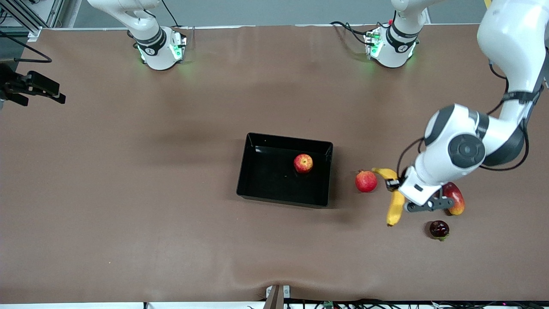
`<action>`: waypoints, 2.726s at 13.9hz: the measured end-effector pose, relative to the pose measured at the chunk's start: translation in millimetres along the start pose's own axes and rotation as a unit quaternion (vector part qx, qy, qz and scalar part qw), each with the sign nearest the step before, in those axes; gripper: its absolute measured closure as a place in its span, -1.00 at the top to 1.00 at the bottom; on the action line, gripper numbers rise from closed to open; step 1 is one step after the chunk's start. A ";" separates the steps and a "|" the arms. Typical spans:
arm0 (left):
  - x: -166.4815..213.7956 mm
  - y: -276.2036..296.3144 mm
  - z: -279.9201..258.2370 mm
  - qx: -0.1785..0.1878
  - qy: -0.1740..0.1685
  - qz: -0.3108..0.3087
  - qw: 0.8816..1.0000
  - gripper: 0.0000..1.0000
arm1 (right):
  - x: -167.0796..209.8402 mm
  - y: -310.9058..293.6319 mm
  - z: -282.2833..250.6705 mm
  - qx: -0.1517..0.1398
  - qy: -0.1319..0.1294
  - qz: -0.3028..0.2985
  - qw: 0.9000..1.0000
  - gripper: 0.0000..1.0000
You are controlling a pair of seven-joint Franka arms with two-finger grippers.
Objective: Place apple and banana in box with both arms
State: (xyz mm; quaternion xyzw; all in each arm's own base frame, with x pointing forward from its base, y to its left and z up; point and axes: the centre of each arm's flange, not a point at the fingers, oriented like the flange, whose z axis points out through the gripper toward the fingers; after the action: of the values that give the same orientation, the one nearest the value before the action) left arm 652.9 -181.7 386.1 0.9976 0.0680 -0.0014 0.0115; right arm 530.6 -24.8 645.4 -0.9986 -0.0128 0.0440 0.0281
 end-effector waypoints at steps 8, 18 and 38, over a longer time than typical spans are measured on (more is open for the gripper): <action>-106.4 212.9 15.6 -0.024 -0.018 0.013 0.999 -0.22 | -0.3 1.2 -2.7 0.000 0.003 0.001 1.000 1.00; -157.4 308.9 120.8 -0.002 0.014 0.019 1.000 -0.22 | 4.9 6.0 -7.5 -0.002 0.029 0.006 1.000 1.00; -60.3 177.9 -85.4 0.056 0.074 -0.062 0.994 1.00 | -1.1 4.8 -11.5 -0.001 0.014 0.048 0.999 1.00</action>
State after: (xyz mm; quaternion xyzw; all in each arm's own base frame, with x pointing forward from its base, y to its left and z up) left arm 617.4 -364.0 475.7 0.9879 0.1303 0.0681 -0.0499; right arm 530.6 -30.3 656.6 -0.9986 0.0352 0.0318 0.0250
